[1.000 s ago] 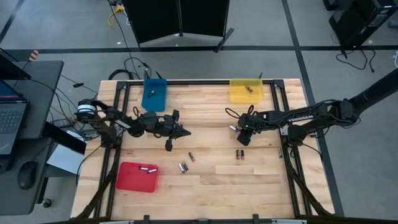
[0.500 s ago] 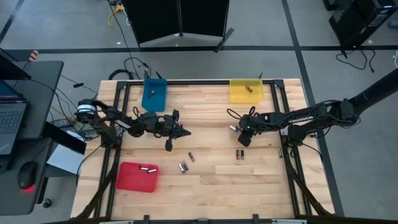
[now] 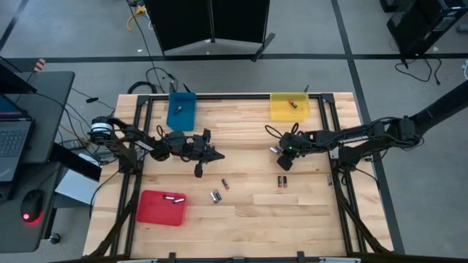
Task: Sort batteries
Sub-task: Put the red battery into the yellow bin, then put the black battery into the blue bin
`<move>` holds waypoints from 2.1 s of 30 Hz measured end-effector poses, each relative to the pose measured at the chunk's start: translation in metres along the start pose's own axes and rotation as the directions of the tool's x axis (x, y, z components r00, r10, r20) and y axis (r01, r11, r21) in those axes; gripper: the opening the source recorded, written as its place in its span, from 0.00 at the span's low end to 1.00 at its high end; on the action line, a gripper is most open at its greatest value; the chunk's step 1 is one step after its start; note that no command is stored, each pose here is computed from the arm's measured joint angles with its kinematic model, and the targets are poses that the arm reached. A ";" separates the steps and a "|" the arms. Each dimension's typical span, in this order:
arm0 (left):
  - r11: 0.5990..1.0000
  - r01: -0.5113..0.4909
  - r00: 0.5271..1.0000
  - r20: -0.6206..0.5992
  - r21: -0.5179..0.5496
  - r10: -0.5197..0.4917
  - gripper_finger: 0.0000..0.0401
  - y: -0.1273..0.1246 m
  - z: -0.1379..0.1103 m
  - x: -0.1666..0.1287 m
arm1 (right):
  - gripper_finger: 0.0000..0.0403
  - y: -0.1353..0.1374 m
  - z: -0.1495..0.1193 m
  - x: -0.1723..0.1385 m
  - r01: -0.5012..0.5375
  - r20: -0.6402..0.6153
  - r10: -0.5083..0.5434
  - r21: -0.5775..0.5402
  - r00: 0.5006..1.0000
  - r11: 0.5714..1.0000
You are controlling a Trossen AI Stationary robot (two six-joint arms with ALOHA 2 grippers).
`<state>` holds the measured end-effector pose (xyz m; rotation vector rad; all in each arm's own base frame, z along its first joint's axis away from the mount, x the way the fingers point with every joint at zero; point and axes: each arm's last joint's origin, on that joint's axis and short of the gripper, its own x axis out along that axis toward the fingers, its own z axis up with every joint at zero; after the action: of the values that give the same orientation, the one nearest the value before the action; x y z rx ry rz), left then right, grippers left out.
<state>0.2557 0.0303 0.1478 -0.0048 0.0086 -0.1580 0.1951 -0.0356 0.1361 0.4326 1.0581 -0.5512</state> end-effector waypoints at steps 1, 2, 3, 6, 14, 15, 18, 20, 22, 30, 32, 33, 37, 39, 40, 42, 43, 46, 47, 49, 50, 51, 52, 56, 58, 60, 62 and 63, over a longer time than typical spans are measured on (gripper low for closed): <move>1.000 0.000 1.000 0.000 0.000 0.000 0.01 0.000 0.000 0.000 | 0.14 0.001 0.002 -0.002 0.003 0.004 -0.003 0.005 1.000 1.000; 1.000 0.000 1.000 0.000 0.000 0.000 0.01 0.000 0.000 0.000 | 0.14 0.002 0.004 -0.003 0.008 0.006 -0.008 0.005 1.000 1.000; 1.000 0.000 1.000 0.000 0.000 0.000 0.01 0.000 0.000 0.000 | 0.14 0.003 0.006 -0.005 0.016 0.011 -0.016 0.004 1.000 1.000; 1.000 0.000 1.000 0.001 0.001 0.000 0.01 0.000 0.000 0.000 | 0.14 0.007 0.018 -0.012 0.032 0.051 -0.033 0.008 0.998 0.999; 1.000 -0.001 1.000 0.001 0.003 0.001 0.01 0.000 0.000 0.000 | 0.14 0.007 0.053 -0.036 0.112 0.126 -0.108 -0.020 0.986 0.994; 1.000 -0.001 1.000 0.001 0.003 0.001 0.01 0.000 0.000 0.000 | 0.14 0.005 0.058 -0.039 0.131 0.140 -0.127 -0.018 0.982 0.991; 1.000 -0.006 1.000 0.001 0.003 0.006 0.01 0.000 0.000 0.000 | 0.14 -0.006 0.074 -0.048 0.198 0.175 -0.198 0.020 0.964 0.980; 1.000 -0.006 1.000 0.001 0.003 0.006 0.01 0.000 0.000 0.000 | 0.14 -0.018 0.083 -0.052 0.235 0.186 -0.240 0.052 0.953 0.971; 1.000 -0.006 1.000 0.001 0.003 0.006 0.01 0.000 0.000 0.000 | 0.14 -0.030 0.091 -0.054 0.257 0.194 -0.269 0.088 0.943 0.963; 1.000 -0.007 1.000 0.001 0.005 0.007 0.01 0.000 0.000 0.000 | 0.14 -0.096 0.103 -0.046 0.342 0.119 -0.375 0.233 0.919 0.910; 1.000 -0.007 1.000 0.000 0.017 0.007 0.01 0.000 0.000 0.000 | 0.14 -0.110 0.105 -0.037 0.330 0.098 -0.365 0.257 0.926 0.908; 1.000 -0.011 1.000 0.000 0.022 0.011 0.01 0.000 0.000 0.000 | 0.14 -0.117 0.106 -0.032 0.324 0.084 -0.357 0.265 0.930 0.908; 0.999 -0.028 0.999 -0.016 0.021 0.029 0.01 0.001 -0.002 0.000 | 0.14 -0.139 0.107 -0.012 0.313 0.039 -0.338 0.291 0.940 0.904; 0.999 -0.032 0.999 -0.021 0.019 0.033 0.01 0.001 -0.002 0.000 | 0.14 -0.149 0.106 -0.004 0.310 0.016 -0.331 0.310 0.944 0.899; 0.999 -0.032 0.999 -0.022 0.019 0.033 0.01 0.001 -0.002 0.000 | 0.14 -0.153 0.105 0.000 0.309 0.003 -0.327 0.318 0.945 0.896; 0.999 -0.032 0.999 -0.023 0.018 0.033 0.01 0.001 -0.002 0.000 | 0.14 -0.160 0.102 0.007 0.308 -0.024 -0.319 0.333 0.947 0.891; 0.999 -0.032 0.999 -0.024 0.018 0.033 0.01 0.001 -0.002 0.000 | 0.14 -0.163 0.101 0.010 0.312 -0.035 -0.319 0.338 0.947 0.888; 0.999 -0.032 0.999 -0.024 0.018 0.033 0.01 0.001 -0.002 0.000 | 0.14 -0.169 0.098 0.017 0.321 -0.070 -0.317 0.346 0.946 0.882; 0.999 -0.033 0.999 -0.024 0.018 0.033 0.01 0.001 -0.002 0.000 | 0.14 -0.170 0.098 0.019 0.317 -0.075 -0.311 0.350 0.947 0.882; 0.999 -0.033 0.999 -0.024 0.018 0.033 0.01 0.001 -0.002 0.000 | 0.15 -0.173 0.100 0.020 0.307 -0.071 -0.302 0.356 0.951 0.883; 0.999 -0.033 0.999 -0.024 0.018 0.033 0.01 0.001 -0.002 0.000 | 0.16 -0.173 0.101 0.020 0.296 -0.066 -0.292 0.358 0.954 0.886; 0.999 -0.033 0.999 -0.024 0.018 0.033 0.01 0.001 -0.002 0.000 | 0.16 -0.173 0.101 0.020 0.292 -0.065 -0.289 0.359 0.955 0.887; 0.999 -0.033 0.999 -0.025 0.018 0.033 0.01 0.001 -0.002 0.000 | 0.17 -0.173 0.102 0.020 0.289 -0.064 -0.285 0.359 0.956 0.888; 0.999 -0.032 0.999 -0.026 0.018 0.032 0.01 0.001 -0.003 0.000 | 0.22 -0.174 0.108 0.017 0.275 -0.045 -0.278 0.363 0.959 0.890; 0.999 -0.031 0.999 -0.027 0.017 0.031 0.01 0.000 -0.003 0.000 | 0.26 -0.175 0.111 0.015 0.280 -0.038 -0.286 0.363 0.957 0.889; 0.999 -0.031 0.999 -0.028 0.017 0.031 0.01 0.000 -0.003 0.000 | 0.31 -0.175 0.115 0.012 0.297 -0.033 -0.304 0.343 0.952 0.891; 0.999 -0.031 0.999 -0.030 0.016 0.031 0.01 0.000 -0.003 0.000 | 0.35 -0.175 0.119 0.010 0.314 -0.033 -0.321 0.323 0.947 0.893; 0.999 -0.031 0.999 -0.031 0.016 0.031 0.01 0.000 -0.003 0.000 | 0.37 -0.175 0.120 0.008 0.321 -0.038 -0.326 0.316 0.944 0.893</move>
<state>0.2558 0.0308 0.1447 0.0132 0.0386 -0.1271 0.1739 -0.2445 0.1678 0.5364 1.0339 -1.0326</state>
